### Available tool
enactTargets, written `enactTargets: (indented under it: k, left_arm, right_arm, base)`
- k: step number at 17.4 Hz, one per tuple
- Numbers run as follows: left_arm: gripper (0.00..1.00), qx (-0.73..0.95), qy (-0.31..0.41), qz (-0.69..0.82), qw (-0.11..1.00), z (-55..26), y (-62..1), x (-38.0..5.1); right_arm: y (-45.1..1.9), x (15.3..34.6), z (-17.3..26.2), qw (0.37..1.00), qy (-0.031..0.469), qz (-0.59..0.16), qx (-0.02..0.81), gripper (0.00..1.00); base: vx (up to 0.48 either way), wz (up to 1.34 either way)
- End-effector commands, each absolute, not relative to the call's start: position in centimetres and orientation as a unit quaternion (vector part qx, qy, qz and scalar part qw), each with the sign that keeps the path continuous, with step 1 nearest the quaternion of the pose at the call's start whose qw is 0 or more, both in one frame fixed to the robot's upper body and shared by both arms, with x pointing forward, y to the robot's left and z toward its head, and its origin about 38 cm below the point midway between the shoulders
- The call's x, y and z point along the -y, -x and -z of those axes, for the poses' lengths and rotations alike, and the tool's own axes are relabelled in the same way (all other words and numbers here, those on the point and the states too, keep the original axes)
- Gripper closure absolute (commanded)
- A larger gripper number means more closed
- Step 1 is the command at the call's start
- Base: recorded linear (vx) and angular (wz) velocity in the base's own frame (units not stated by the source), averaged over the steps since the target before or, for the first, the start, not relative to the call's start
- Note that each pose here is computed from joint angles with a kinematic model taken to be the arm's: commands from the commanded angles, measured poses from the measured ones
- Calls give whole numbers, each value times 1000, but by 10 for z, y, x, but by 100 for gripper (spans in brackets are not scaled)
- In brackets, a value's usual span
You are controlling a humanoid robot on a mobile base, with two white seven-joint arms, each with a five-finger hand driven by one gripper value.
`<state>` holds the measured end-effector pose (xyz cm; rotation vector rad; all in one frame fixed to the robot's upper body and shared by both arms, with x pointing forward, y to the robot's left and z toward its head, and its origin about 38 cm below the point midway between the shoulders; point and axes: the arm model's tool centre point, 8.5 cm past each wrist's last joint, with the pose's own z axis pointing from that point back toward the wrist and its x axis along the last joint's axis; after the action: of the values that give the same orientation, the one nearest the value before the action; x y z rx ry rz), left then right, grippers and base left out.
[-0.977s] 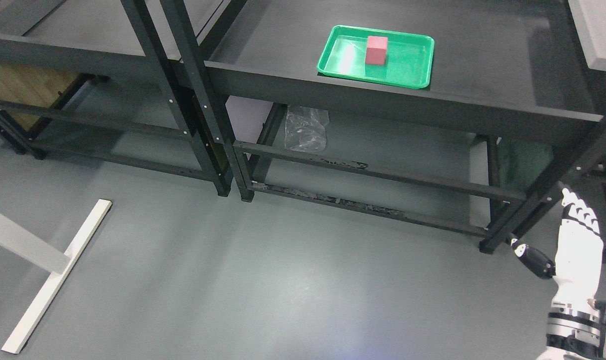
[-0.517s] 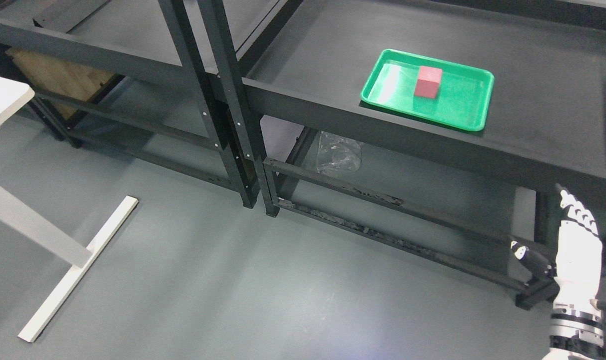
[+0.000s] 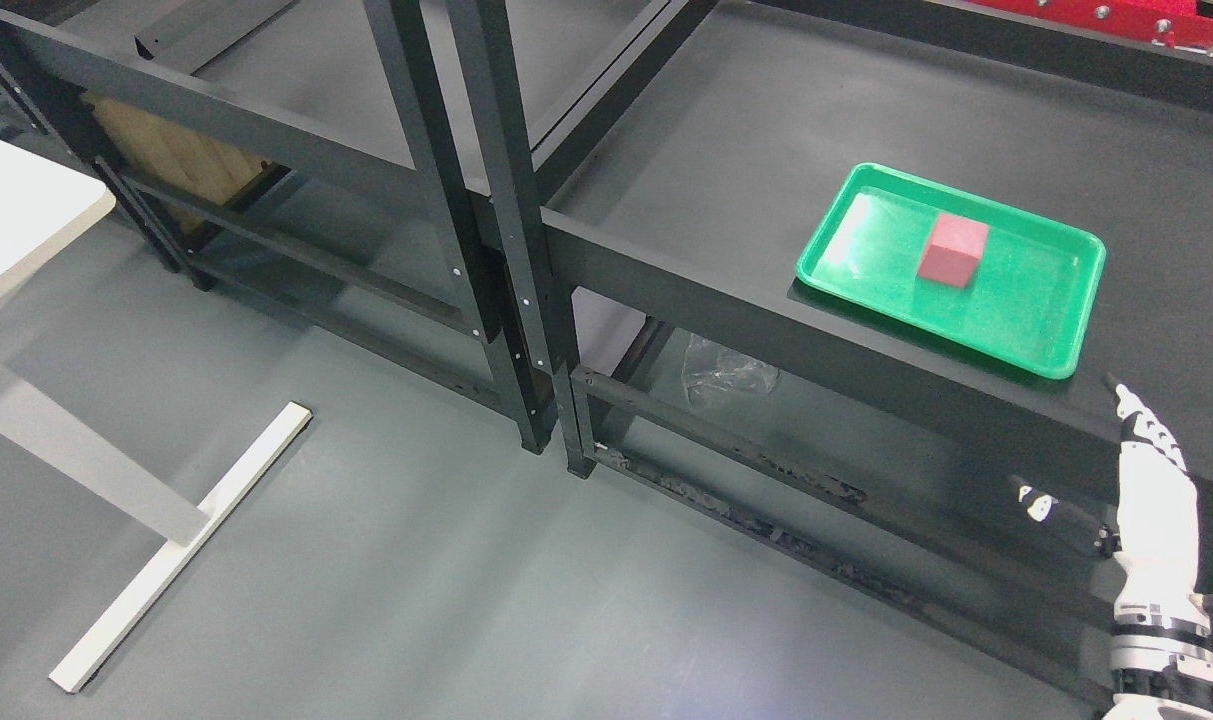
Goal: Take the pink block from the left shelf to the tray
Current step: 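Approach the shelf and bring the right hand beside the green tray, then reach the right hand to the pink cube and close fingers around it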
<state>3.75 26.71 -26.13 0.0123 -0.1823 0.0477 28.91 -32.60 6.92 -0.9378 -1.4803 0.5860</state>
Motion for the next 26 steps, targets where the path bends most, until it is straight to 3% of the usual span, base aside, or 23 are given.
enactTargets:
  k: [1, 7, 15, 26]
  left_arm:
    - [0, 87, -15, -23, 996, 261, -31, -278]
    - [0, 87, -15, -23, 996, 261, -31, -278]
    - [0, 87, -15, -23, 996, 261, -31, -278]
    - [0, 87, -15, -23, 996, 261, -31, -278]
  right_arm:
    - [-292, 334, -74, 601, 408, -250, 640, 0]
    - [-293, 333, -70, 610, 399, -260, 633, 0]
    - [-297, 329, -48, 650, 351, -312, 598, 0]
    - [-313, 349, -35, 675, 348, -357, 543, 1]
  base:
    - [248, 46]
    - [244, 14]
    - [198, 26]
    - [148, -18]
